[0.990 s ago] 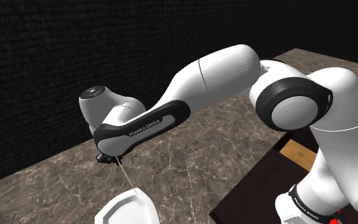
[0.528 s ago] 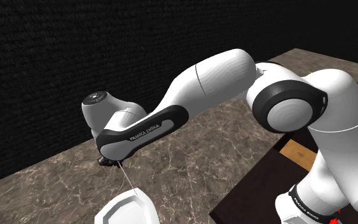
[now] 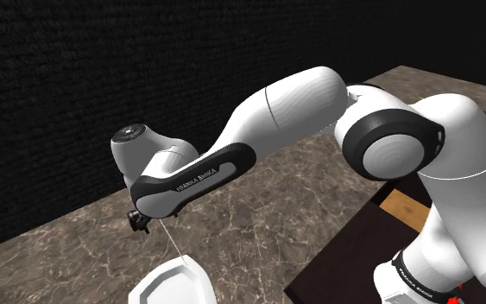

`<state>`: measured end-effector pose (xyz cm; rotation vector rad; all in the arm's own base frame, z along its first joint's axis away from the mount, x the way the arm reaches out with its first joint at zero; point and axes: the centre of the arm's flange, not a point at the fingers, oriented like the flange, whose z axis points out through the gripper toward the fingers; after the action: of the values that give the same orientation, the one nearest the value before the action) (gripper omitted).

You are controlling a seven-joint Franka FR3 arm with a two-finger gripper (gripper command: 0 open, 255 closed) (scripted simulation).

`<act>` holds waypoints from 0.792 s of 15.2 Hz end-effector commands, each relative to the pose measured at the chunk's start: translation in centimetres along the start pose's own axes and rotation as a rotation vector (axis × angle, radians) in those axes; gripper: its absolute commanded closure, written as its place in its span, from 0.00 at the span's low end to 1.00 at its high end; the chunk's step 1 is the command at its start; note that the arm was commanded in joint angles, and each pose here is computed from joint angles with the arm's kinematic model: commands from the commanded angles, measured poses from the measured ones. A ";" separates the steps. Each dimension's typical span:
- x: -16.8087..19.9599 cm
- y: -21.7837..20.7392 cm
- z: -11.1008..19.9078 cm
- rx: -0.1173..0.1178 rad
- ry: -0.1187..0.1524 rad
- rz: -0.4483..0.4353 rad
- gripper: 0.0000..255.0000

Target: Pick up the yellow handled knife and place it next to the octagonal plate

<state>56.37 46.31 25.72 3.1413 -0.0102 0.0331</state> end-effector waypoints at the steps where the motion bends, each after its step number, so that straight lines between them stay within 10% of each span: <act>1: 0.0 0.0 0.0 0.000 0.000 0.000 0.00; 5: 0.0 0.0 -5.0 0.000 0.000 0.000 0.00; 12: 0.0 0.0 -5.0 0.000 0.000 0.000 0.00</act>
<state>56.26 46.32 30.72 3.1413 -0.0102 0.0332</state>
